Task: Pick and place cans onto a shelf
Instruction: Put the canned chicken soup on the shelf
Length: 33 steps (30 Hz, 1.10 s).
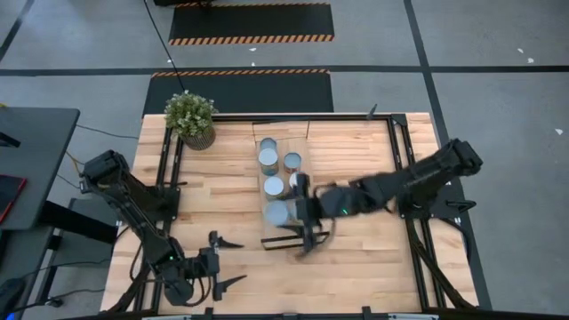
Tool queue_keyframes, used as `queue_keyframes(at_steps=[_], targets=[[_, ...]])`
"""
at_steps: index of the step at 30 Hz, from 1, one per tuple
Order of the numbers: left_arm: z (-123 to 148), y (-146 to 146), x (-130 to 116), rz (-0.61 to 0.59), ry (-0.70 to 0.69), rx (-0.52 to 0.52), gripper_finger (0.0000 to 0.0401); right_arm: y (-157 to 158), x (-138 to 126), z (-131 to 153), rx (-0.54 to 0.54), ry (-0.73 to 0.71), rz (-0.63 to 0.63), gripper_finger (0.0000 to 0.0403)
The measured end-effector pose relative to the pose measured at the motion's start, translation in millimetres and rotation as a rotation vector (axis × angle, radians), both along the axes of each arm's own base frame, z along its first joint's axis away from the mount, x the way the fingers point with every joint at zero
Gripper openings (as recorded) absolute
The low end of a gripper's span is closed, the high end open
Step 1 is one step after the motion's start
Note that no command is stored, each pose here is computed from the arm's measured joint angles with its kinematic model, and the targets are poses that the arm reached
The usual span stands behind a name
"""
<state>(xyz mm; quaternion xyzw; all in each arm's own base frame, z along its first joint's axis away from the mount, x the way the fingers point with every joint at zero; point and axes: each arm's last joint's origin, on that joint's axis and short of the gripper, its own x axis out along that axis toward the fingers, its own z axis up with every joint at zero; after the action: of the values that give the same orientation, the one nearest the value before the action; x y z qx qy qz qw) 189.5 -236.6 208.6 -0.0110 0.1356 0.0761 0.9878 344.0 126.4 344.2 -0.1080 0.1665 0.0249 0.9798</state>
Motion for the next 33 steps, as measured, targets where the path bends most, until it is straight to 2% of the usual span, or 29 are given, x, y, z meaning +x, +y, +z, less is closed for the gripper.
queue_keyframes(at_steps=[5, 13, 19, 23, 28, 33], targets=[[3.5, 22.7, 0.5, 0.081, 0.060, 0.093, 0.0389, -42.4, 15.6, -20.8, 0.024, 0.084, 0.078, 0.0295], [5.1, 64.0, 8.8, 0.175, 0.209, 0.217, 0.0389, -90.8, 25.5, -49.4, 0.076, 0.085, 0.141, 0.0295], [-0.3, 86.7, 13.6, 0.189, 0.273, 0.214, 0.0389, -108.5, 24.1, -59.2, 0.122, 0.105, 0.216, 0.0295], [-21.7, 102.8, 10.9, 0.189, 0.284, 0.176, 0.0389, -110.7, 21.6, -70.4, 0.131, 0.103, 0.235, 0.0295], [-41.4, 116.7, 14.6, 0.098, 0.243, 0.068, 0.0389, -110.4, 18.7, -83.1, 0.146, 0.092, 0.245, 0.0295], [-35.2, 128.4, 29.9, 0.011, 0.180, 0.063, 0.0389, -110.8, 20.2, -80.1, 0.159, 0.058, 0.221, 0.0295]])
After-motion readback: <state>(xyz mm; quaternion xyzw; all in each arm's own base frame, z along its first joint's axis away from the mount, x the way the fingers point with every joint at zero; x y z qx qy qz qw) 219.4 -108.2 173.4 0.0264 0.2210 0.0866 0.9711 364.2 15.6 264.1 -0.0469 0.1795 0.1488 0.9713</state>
